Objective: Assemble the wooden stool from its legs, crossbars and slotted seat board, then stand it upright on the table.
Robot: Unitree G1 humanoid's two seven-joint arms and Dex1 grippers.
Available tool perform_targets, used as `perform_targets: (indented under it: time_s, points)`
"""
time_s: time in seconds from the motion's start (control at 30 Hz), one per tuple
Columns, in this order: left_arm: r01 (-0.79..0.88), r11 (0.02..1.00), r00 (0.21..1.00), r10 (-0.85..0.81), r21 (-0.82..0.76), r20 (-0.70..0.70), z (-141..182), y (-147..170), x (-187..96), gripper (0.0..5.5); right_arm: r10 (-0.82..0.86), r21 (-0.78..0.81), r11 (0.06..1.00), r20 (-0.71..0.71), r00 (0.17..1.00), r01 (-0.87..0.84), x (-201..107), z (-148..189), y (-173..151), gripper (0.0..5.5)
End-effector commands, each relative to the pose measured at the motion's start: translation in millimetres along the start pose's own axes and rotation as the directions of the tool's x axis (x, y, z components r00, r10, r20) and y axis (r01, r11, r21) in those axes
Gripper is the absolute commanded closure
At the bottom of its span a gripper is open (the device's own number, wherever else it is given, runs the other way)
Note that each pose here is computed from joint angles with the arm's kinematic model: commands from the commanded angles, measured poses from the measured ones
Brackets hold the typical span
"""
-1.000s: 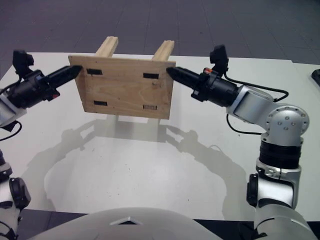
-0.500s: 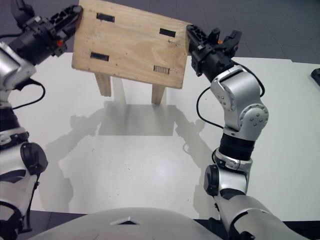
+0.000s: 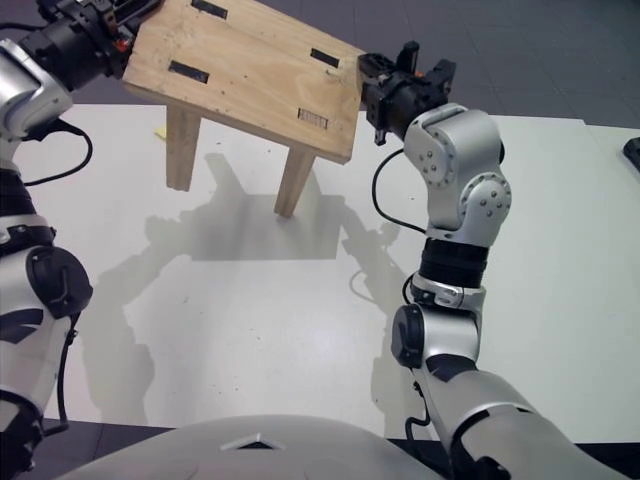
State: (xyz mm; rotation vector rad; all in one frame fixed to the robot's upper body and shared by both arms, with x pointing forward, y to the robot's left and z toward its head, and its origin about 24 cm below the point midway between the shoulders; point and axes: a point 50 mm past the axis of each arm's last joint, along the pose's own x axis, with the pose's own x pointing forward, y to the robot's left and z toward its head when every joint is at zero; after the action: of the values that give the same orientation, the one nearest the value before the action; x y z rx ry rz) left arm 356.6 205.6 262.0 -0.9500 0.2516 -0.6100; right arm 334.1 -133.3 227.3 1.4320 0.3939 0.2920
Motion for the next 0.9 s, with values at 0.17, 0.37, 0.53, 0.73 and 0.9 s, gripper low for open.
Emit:
perform_targets:
  time_s: [0.17, 0.37, 0.53, 0.73, 0.9]
  points:
    - [-0.272, 0.962, 0.942, 0.271, 0.022, -0.198, -36.3, 43.0, 28.0, 4.17, 0.198, -0.055, 0.975, -0.239, 0.951, -0.217, 19.9, -46.8, 71.6, 4.36]
    - [-0.432, 0.902, 0.881, 0.426, 0.018, -0.207, -52.3, 67.8, 46.4, 4.17, -0.022, -0.009, 1.000, -0.214, 0.977, 0.020, 59.7, -46.2, 57.4, 4.92]
    - [-0.527, 0.850, 0.839, 0.519, -0.007, -0.165, -58.1, 87.6, 48.8, 4.16, -0.090, 0.027, 0.995, -0.190, 0.978, 0.097, 78.4, -41.7, 55.3, 5.47]
    - [-0.523, 0.850, 0.849, 0.514, -0.066, -0.123, -58.3, 97.3, 47.1, 3.64, -0.076, 0.034, 0.996, -0.187, 0.979, 0.083, 87.1, -44.2, 64.4, 5.50]
    - [-0.518, 0.854, 0.853, 0.511, -0.051, -0.109, -56.4, 100.9, 44.3, 2.81, -0.085, 0.026, 0.996, -0.183, 0.979, 0.091, 89.6, -43.9, 65.5, 5.50]
